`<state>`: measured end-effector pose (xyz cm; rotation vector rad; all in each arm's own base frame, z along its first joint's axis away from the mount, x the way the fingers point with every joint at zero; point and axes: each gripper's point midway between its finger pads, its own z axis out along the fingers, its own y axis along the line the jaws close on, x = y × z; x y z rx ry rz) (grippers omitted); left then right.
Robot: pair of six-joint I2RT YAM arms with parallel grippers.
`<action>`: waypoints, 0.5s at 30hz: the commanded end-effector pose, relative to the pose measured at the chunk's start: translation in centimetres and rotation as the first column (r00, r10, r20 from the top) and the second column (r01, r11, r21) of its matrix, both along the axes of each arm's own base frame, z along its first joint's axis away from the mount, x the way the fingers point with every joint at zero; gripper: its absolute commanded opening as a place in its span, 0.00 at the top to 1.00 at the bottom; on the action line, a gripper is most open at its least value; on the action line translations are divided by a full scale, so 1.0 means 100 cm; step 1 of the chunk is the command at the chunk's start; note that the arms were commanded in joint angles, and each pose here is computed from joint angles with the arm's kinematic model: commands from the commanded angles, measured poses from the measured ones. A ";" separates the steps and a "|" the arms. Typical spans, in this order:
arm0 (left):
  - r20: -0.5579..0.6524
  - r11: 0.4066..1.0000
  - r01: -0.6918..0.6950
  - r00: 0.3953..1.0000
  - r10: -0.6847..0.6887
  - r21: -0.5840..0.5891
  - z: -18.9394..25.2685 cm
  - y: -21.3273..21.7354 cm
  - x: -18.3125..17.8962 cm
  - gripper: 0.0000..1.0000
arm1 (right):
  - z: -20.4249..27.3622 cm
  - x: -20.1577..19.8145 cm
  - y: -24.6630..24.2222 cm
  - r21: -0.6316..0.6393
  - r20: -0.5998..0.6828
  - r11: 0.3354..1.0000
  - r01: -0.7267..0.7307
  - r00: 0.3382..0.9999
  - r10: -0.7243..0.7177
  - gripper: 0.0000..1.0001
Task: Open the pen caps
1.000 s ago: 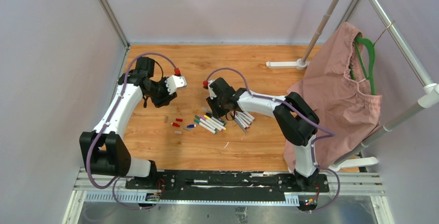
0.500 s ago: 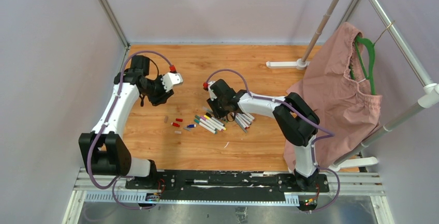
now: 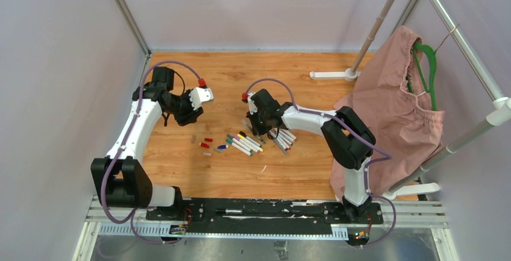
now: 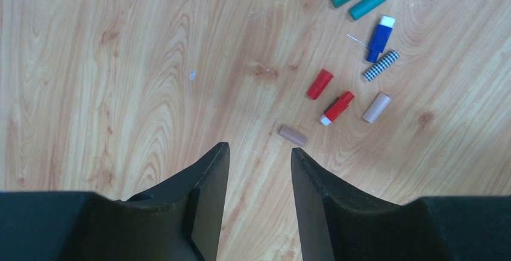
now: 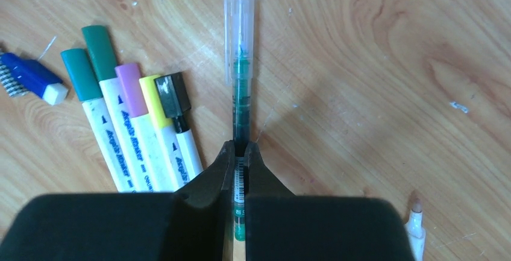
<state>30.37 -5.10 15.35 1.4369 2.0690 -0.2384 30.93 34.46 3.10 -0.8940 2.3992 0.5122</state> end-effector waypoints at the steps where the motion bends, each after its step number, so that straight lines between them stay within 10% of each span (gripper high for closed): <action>1: 0.048 0.993 0.115 0.992 -0.114 -0.013 0.004 -0.013 -0.015 0.52 | 0.024 -0.014 0.000 0.091 -0.069 0.996 -0.025 0.997 0.031 1.00; 15: 0.301 0.744 0.596 0.681 -0.668 0.303 0.034 -0.077 -0.049 0.47 | 0.111 -0.071 0.033 0.433 -0.327 0.899 -0.069 0.917 0.228 1.00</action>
